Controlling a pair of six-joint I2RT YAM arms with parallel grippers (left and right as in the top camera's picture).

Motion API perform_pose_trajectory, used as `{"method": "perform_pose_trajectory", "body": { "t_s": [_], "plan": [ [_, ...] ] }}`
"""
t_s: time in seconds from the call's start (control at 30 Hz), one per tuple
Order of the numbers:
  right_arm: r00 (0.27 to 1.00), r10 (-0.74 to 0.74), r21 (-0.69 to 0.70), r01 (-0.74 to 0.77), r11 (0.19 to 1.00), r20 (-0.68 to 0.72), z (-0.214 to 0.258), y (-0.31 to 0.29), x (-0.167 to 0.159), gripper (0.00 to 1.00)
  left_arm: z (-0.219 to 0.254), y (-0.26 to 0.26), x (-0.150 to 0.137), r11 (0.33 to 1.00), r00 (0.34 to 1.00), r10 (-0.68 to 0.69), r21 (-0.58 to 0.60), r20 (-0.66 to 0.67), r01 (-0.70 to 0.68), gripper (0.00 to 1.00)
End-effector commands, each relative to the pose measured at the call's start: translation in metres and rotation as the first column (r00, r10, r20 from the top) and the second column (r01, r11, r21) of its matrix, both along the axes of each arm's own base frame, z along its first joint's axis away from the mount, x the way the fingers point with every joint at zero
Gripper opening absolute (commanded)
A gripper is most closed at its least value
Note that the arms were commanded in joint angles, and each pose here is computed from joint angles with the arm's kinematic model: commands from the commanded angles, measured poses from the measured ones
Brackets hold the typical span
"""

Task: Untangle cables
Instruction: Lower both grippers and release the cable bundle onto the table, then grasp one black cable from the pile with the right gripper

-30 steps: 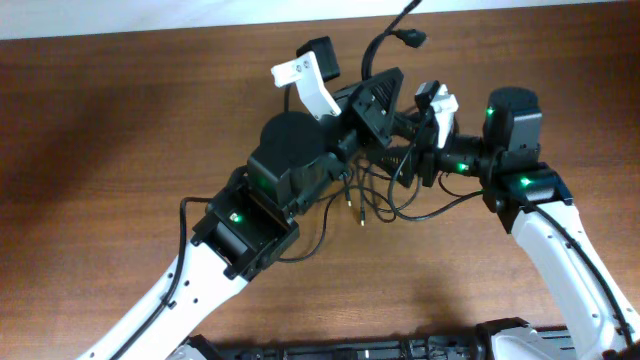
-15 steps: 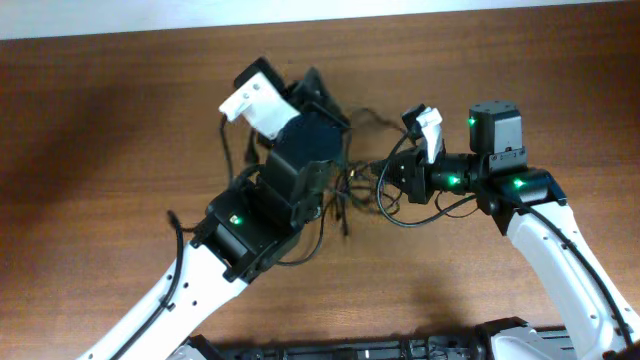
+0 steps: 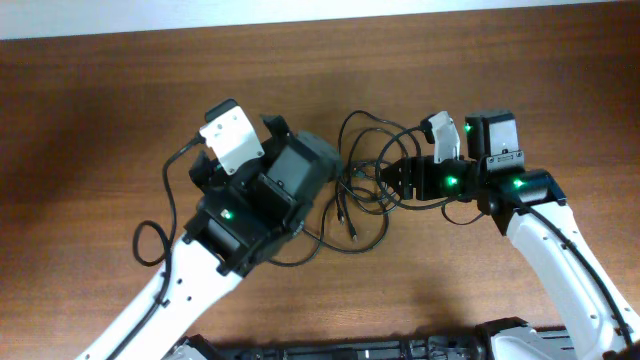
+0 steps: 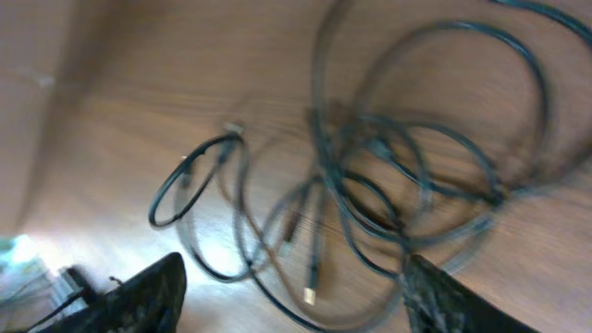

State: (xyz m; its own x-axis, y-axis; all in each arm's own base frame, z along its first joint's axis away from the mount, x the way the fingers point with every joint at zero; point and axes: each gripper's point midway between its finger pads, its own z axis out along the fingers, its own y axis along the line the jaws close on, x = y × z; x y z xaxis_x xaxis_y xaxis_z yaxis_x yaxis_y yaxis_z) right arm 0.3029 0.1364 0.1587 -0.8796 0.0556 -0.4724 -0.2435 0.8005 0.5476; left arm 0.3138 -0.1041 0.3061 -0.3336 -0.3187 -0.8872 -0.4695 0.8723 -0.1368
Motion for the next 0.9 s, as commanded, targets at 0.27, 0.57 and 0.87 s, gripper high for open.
{"method": "perform_pose_trajectory", "body": {
  "t_s": [0.27, 0.57, 0.87],
  "plan": [
    [0.884, -0.439, -0.163, 0.415, 0.895, -0.163, -0.036, -0.048, 0.016, 0.84, -0.092, -0.030, 0.017, 0.957, 0.862, -0.246, 0.031, -0.443, 0.289, 0.99],
    [0.887, -0.393, -0.128, 0.372, 0.919, -0.241, -0.065, -0.033, 0.029, 0.84, -0.093, -0.078, 0.019, 0.572, 0.446, -0.787, -0.236, -0.426, 0.785, 0.99],
    [0.880, -0.435, -0.073, 0.429, 0.900, -0.191, -0.056, -0.032, 0.050, 0.84, -0.059, -0.012, 0.028, 0.482, 0.421, -0.872, -0.300, -0.249, 0.823, 0.99]
  ]
}}
